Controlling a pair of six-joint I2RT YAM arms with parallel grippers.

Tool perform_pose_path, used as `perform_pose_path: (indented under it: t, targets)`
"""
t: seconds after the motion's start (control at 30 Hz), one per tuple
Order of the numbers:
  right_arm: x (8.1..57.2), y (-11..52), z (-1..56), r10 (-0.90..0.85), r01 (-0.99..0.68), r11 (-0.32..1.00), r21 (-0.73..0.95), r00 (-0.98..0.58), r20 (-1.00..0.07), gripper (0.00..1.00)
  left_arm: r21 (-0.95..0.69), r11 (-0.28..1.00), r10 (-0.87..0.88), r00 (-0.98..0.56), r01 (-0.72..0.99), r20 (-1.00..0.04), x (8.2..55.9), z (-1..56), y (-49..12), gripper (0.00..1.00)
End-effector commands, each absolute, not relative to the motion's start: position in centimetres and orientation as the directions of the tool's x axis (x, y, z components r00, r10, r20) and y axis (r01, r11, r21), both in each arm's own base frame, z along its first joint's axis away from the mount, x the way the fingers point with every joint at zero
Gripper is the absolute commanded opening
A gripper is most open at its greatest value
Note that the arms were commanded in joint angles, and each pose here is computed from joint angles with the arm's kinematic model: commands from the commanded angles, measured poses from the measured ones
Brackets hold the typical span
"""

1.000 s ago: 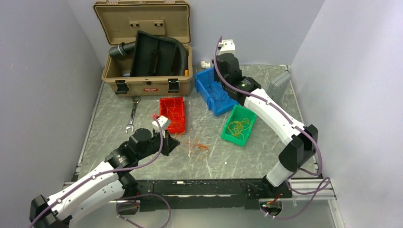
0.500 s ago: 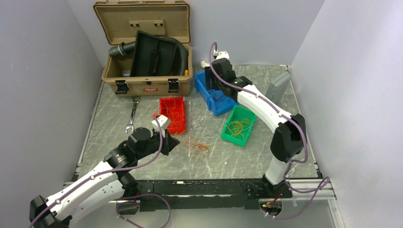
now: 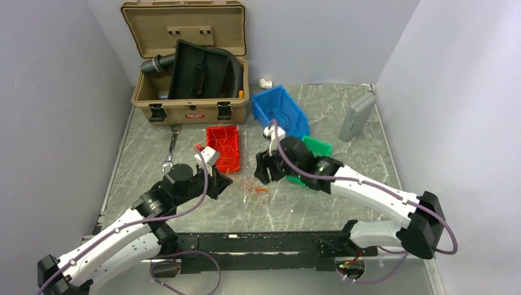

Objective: Untangle the cables

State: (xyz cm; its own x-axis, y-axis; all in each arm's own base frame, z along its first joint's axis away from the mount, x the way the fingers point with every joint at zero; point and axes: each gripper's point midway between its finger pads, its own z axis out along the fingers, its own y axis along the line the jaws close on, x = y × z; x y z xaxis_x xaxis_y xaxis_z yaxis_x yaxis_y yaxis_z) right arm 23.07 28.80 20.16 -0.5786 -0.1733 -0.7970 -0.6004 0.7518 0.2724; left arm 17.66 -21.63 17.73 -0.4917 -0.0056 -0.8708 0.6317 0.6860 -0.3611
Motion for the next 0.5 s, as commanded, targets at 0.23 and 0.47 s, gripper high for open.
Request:
perform_pose_path:
  t: [0.23,0.47]
  targets:
    - [21.1,32.2,14.6,-0.109,-0.557,0.758,0.340,-0.622,-0.776,0.69,-0.363,0.679,-0.057,-0.447,0.639,-0.893,17.8,19.6,-21.5,0.00]
    - [20.3,36.7,14.3,-0.170,-0.747,0.586,0.314,-0.492,-0.854,0.72,-0.364,0.695,-0.061,-0.453,0.620,-0.889,18.1,19.3,-21.2,0.00]
